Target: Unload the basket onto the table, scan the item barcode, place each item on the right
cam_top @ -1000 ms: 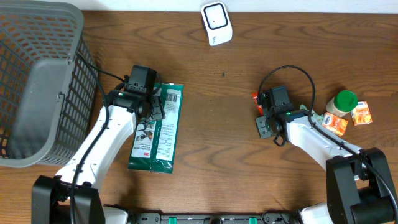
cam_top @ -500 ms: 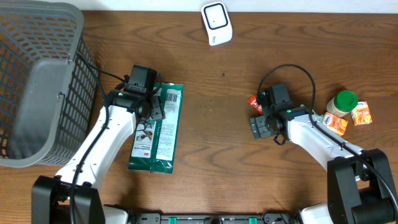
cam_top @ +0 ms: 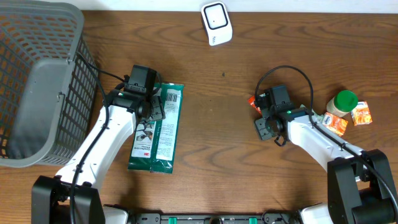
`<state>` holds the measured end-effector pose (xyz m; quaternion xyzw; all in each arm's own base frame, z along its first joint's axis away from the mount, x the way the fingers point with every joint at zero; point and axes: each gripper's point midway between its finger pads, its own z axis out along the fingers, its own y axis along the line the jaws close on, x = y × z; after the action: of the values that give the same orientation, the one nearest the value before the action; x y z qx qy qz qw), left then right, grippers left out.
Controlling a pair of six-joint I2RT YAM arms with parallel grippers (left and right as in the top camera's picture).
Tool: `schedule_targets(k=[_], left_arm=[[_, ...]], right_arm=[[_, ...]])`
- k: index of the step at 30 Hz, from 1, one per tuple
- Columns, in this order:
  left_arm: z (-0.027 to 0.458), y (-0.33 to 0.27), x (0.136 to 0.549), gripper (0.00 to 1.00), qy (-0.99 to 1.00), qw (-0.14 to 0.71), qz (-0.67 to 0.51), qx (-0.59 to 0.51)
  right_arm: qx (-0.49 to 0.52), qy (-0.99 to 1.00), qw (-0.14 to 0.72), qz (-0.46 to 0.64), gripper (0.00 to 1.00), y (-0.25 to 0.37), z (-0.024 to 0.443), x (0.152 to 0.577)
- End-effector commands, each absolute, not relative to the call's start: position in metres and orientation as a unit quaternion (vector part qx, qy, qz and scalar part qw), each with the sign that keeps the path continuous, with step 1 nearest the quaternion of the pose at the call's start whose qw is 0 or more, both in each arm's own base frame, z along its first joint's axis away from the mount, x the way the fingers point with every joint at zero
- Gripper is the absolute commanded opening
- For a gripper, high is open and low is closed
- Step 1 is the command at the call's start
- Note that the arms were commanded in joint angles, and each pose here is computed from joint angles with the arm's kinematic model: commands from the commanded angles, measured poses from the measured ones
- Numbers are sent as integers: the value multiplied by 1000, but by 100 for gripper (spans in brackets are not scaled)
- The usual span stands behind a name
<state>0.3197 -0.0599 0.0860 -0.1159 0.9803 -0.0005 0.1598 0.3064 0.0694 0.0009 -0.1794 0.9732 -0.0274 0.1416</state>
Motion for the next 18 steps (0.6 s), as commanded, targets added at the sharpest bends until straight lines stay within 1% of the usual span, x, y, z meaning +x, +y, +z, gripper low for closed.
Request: schedule_targets(k=[1,7,10,12,14,15,18], left_arm=[[86,-56,320,71,980,160,8,-118],[86,-56,320,71,980,160,8,-118],[86,-56,320,71,980,160,8,-118],[86,-56,320,71,980,160,8,-118],[86,-56,320,71,980,160,8,-118],[85,-56,320,71,980,160,8,-118],[86,-56,320,71,980,160,8,-118]], right_arm=[[-184,973,138,-22,40,69,-1,300],[-191,972,133,26,43,85,-2,295],[-189,972,140,11,43,81,0,299],[-190,970,150,20,47,85,6,305],[-193,965,169,45,49,96,21,314],[-194,961,190,51,49,101,35,323],[-186,955,229,26,49,94,60,342]])
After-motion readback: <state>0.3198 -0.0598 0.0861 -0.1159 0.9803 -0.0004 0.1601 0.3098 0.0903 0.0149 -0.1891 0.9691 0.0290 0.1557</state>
